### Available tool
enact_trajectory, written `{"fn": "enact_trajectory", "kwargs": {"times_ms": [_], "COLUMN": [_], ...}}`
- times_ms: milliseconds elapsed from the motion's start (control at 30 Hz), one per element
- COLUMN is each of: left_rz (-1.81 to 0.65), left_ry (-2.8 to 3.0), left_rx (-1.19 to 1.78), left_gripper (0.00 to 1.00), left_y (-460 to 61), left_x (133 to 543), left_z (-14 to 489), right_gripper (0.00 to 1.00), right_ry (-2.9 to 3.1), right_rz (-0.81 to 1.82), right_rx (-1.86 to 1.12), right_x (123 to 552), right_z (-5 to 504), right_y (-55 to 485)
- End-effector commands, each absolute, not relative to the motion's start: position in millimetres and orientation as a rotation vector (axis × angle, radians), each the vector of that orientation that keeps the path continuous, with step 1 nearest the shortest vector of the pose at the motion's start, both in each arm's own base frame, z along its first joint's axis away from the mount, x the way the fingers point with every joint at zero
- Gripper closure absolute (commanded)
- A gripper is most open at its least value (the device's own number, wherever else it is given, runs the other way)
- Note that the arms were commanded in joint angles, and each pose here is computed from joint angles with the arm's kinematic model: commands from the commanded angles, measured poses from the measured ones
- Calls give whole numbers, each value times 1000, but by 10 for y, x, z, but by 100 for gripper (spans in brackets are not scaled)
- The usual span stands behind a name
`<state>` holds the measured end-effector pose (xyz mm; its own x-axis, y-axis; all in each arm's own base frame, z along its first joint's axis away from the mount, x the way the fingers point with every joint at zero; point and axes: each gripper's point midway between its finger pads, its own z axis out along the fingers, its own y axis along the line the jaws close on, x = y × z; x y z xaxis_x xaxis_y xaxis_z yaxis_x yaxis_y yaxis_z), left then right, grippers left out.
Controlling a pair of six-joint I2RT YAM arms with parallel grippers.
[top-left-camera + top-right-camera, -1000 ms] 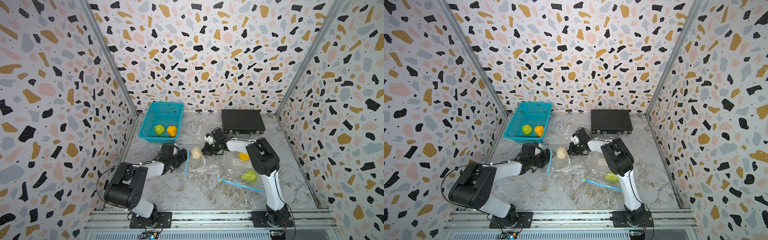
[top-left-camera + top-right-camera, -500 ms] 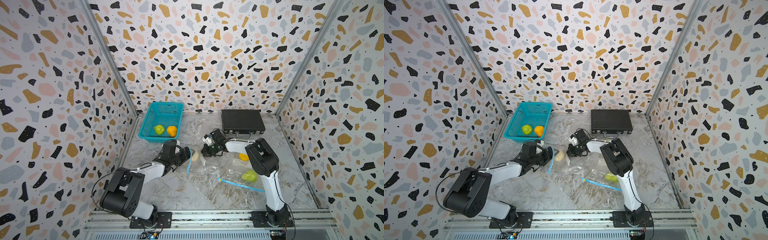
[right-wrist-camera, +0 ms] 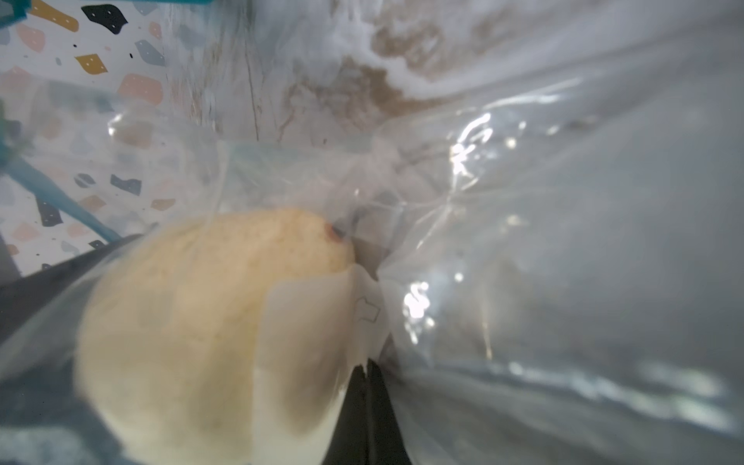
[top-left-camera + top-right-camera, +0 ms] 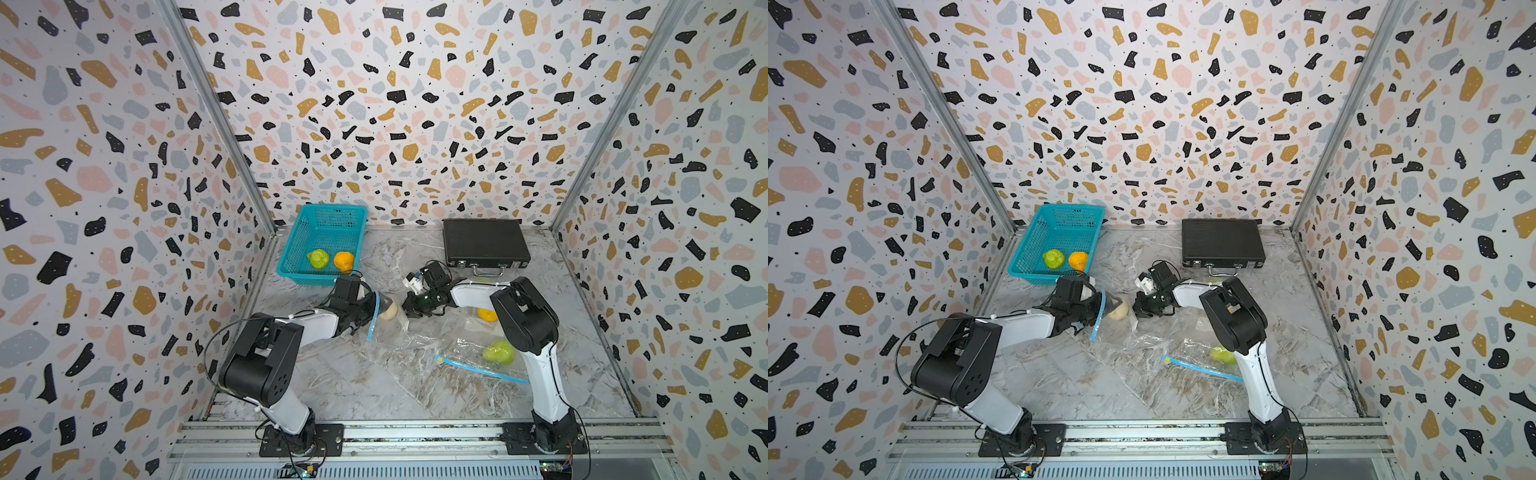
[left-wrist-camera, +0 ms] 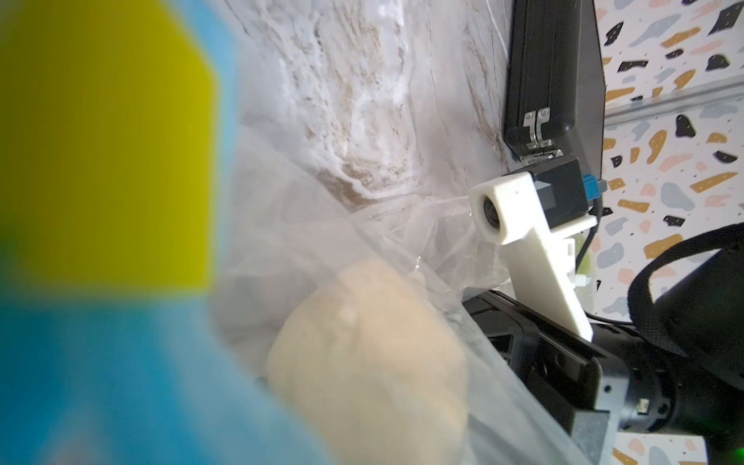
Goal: Open the zip-top bag and take out the pear
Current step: Pick up the pear from the zipper food storage bag.
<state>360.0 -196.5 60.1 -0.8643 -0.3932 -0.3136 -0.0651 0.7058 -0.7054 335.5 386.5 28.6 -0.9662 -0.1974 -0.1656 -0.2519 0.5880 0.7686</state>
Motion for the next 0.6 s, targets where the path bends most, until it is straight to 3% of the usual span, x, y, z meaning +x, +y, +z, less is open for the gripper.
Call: {"fn": "enact_trajectory", "kwargs": {"times_ms": [0, 67, 300, 567], "left_rz": [-943, -927, -881, -760], "left_ry": [2530, 2548, 2551, 2618], "left_rx": [-306, -289, -222, -252], "left_gripper": [39, 48, 51, 52], "left_y": [-1968, -1954, -1799, -1194], "left_x": [3590, 3557, 3379, 2922], "left_z": [457, 434, 695, 968], "right_gripper": [100, 100, 100, 100], "right_ry": [2748, 2751, 2766, 2741], "right_rz": [1347, 1337, 1293, 1276], "right_rx": [-436, -437, -339, -112], "right_x": [3209, 3208, 3303, 3579], "right_z": [431, 443, 380, 260], "right_y": [3838, 3822, 3692, 3366]}}
